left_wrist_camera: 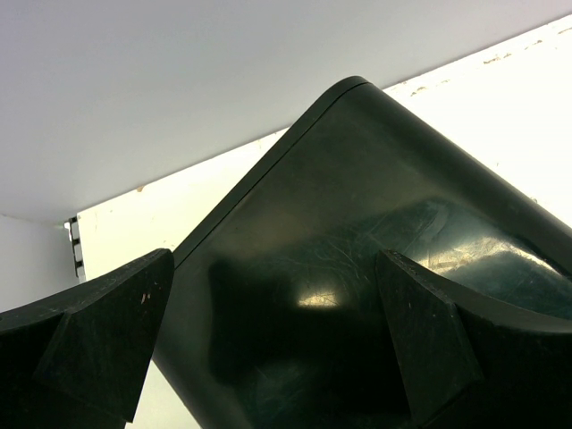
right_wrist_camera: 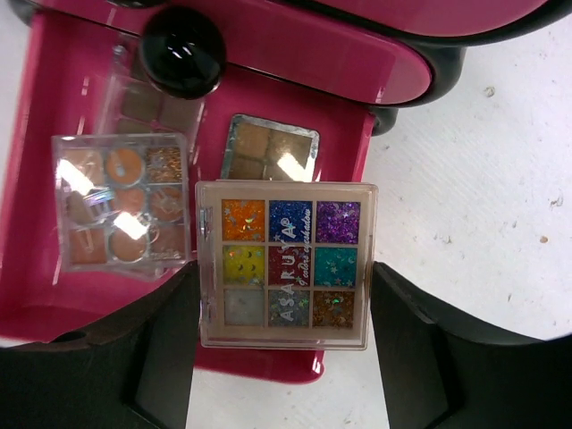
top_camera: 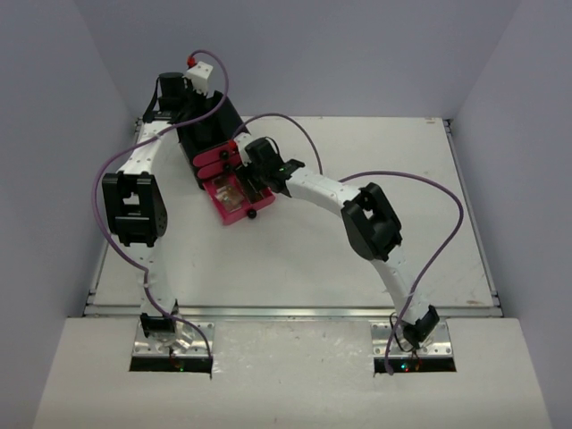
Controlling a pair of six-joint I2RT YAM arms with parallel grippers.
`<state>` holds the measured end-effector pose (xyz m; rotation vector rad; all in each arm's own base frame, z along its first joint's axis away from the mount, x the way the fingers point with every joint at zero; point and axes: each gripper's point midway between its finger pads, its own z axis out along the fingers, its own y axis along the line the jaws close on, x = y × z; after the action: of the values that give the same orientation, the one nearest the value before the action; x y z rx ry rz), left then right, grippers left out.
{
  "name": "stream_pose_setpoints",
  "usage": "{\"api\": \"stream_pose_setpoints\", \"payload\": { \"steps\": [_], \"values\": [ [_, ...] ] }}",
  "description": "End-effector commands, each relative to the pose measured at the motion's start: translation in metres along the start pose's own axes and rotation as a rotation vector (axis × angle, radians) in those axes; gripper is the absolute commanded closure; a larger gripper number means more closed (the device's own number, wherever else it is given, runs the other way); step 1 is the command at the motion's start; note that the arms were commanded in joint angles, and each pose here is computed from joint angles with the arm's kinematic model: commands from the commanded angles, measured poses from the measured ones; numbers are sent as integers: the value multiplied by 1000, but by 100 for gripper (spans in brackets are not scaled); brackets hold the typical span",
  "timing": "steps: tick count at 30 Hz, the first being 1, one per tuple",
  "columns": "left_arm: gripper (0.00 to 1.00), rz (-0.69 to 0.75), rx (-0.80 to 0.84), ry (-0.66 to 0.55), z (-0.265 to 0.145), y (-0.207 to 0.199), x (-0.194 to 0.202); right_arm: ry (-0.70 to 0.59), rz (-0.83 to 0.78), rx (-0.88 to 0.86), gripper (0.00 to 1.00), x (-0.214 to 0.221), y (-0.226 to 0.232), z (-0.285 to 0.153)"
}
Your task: Organize the makeup
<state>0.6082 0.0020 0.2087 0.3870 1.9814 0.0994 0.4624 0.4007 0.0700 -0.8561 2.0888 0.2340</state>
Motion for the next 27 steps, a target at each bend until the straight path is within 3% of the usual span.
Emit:
{"api": "stream_pose_setpoints", "payload": {
  "steps": [1,12,23,27],
  "values": [
    [3,0,41,136,4,-9,44,-76,-54,95,98,-33,-2,1],
    [3,0,48,131,3,-11,42,-8,-166,295,97,-18,-15,27],
    [3,-6,52,121,2,-11,39,-13,-131,143,94,-15,23,32],
    [3,-6,55,123,2,-12,40,-33,-81,83,82,-24,33,23]
  ]
}}
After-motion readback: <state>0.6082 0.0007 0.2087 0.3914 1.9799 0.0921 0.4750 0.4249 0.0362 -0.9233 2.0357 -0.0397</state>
